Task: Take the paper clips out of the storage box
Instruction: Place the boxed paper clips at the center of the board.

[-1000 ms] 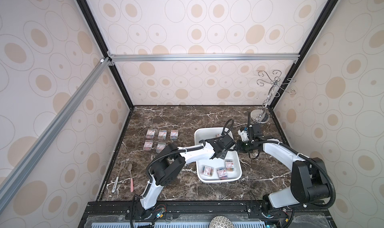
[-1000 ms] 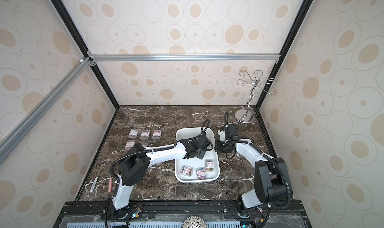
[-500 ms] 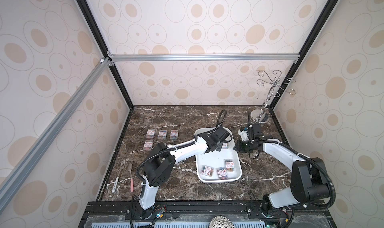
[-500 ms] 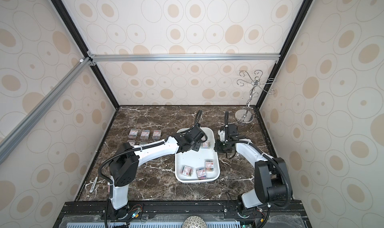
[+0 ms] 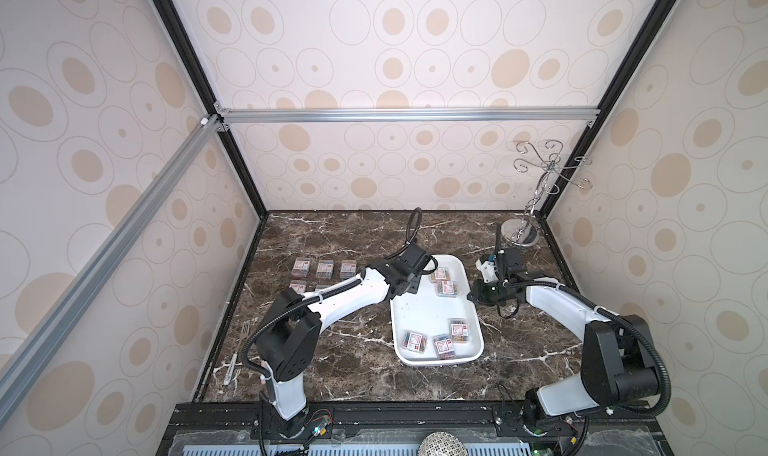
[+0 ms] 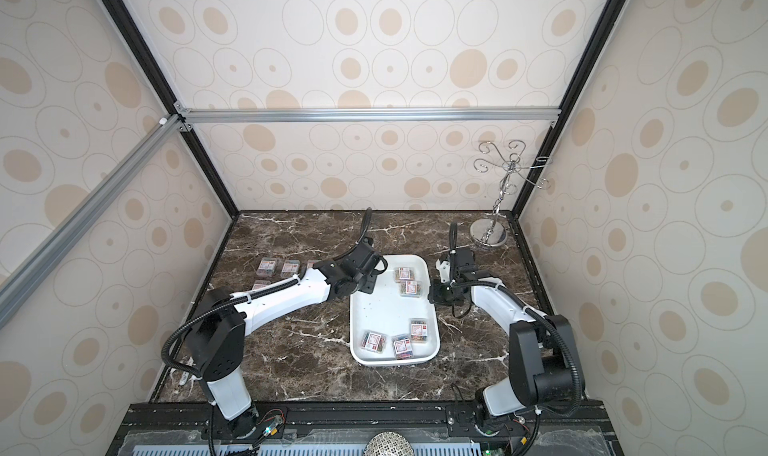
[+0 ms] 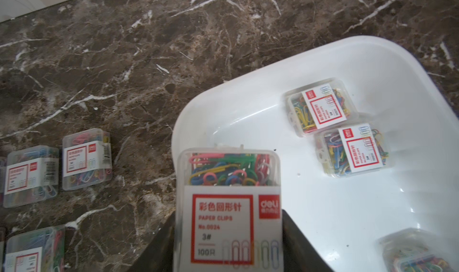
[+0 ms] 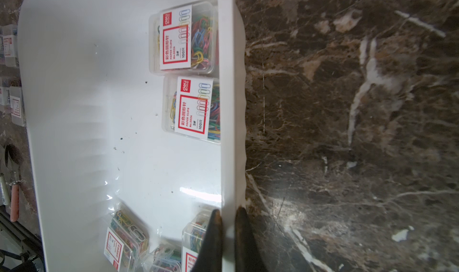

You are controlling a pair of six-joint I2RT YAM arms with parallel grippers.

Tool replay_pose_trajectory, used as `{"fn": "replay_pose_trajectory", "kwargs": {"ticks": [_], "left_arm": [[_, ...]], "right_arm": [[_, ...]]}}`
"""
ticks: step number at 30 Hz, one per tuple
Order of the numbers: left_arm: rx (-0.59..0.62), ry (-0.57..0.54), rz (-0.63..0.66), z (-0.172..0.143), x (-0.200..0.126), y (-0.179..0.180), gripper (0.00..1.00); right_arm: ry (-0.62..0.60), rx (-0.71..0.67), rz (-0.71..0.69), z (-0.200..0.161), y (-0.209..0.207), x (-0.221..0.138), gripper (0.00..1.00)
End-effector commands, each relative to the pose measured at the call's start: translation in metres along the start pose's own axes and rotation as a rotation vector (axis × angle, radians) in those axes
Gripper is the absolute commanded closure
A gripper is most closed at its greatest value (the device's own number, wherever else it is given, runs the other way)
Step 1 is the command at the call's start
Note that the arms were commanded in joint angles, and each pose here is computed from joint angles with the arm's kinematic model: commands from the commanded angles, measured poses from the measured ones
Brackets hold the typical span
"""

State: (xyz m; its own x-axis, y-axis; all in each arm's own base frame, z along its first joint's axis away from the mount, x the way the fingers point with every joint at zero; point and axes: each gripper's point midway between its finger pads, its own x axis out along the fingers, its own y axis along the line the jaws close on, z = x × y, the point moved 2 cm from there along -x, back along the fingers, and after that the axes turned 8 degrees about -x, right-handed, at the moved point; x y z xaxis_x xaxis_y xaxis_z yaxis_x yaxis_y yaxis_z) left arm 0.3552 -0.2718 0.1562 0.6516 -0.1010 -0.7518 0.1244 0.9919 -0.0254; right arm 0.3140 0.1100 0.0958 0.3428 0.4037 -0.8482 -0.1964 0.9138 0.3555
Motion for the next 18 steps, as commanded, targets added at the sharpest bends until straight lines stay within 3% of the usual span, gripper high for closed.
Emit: {"fn": "replay_pose_trajectory", "kwargs": {"ticks": [1, 18], "left_arm": [[-0.014, -0.028, 0.050, 0.009, -0.011, 0.028, 0.44], [-0.138, -0.021, 0.189, -0.027, -0.002, 0.127, 0.44]], "right_arm": [[0.023, -0.007, 0.008, -0.002, 0.000, 0.006, 0.92], [0.022, -0.009, 0.002, 0.000, 0.000, 0.004, 0.92]]}}
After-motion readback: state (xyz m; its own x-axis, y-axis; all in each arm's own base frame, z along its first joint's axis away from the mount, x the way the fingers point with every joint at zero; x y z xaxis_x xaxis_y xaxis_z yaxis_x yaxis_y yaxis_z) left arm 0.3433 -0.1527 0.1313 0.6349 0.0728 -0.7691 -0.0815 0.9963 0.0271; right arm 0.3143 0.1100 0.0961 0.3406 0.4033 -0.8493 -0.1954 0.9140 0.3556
